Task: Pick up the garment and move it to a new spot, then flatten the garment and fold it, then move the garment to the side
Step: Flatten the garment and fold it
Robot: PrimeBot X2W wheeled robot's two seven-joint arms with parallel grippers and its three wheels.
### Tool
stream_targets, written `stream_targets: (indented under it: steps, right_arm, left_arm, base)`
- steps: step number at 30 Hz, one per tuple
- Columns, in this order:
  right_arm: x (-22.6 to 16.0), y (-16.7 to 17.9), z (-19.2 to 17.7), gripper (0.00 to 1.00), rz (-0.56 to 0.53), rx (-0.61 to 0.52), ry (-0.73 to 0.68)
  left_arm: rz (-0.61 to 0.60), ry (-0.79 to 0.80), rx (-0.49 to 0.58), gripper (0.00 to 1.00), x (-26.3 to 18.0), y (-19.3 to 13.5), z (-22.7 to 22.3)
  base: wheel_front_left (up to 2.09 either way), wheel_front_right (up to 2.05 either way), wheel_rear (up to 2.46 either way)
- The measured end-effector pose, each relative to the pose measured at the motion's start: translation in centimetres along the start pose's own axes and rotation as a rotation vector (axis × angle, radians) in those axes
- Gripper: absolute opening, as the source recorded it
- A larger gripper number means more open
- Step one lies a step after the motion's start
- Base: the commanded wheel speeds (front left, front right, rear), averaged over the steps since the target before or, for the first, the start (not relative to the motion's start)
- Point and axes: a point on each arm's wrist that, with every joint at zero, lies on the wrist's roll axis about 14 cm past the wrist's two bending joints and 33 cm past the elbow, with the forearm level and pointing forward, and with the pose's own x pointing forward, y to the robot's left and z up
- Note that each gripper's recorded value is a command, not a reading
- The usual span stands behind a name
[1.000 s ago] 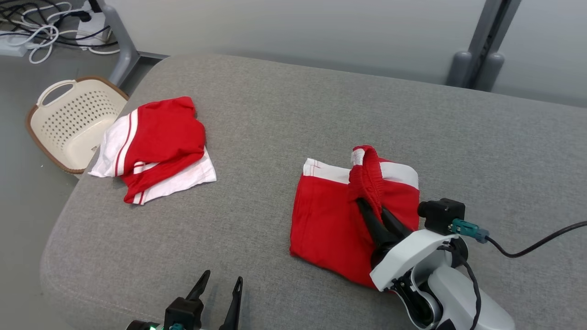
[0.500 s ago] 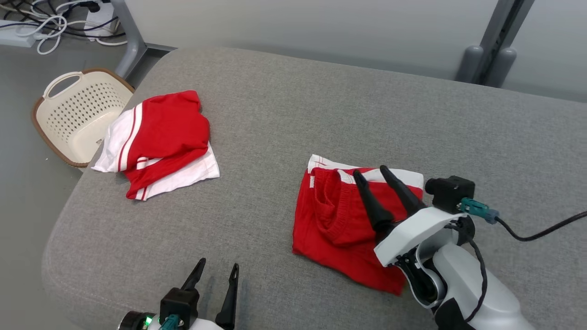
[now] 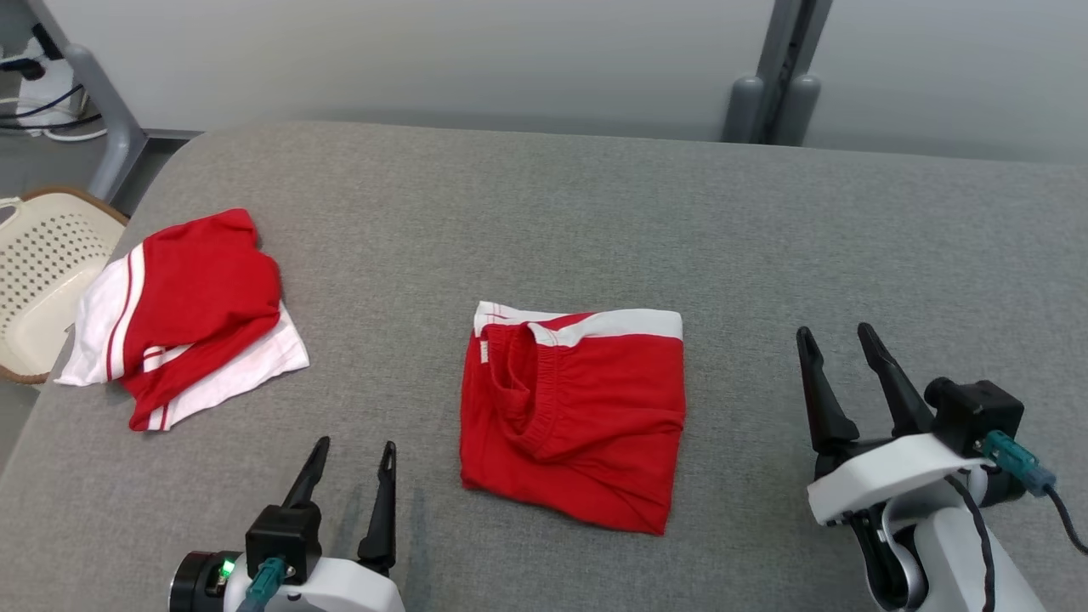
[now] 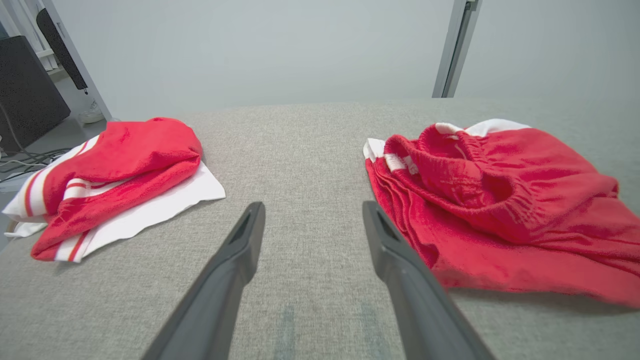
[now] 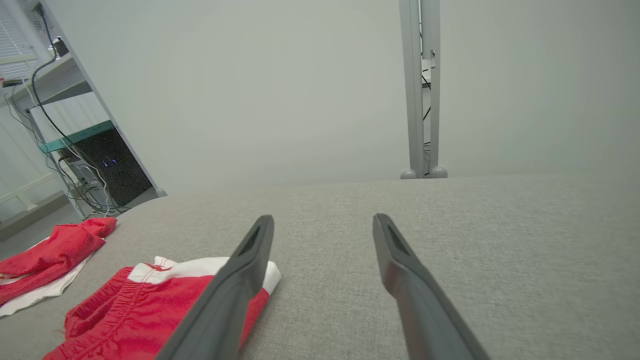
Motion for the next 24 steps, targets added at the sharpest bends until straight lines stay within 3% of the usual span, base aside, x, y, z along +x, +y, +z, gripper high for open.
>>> stream_targets:
  steps: [10, 24]
  right_arm:
    - [-5.8, -5.6, -0.4, 1.0, -0.188, -0.036, 0.013]
    - [-10.6, -6.1, 0.4, 1.0, -0.237, -0.081, -0.009]
  left_arm:
    - [-0.032, -0.028, 0.016, 1.0, 1.3, -0.8, 0.9]
    - [-0.045, -0.048, 0.033, 1.0, -0.2, -0.8, 1.2]
  base:
    - [0.0, 0.0, 0.0]
    - [0.0, 0.0, 0.0]
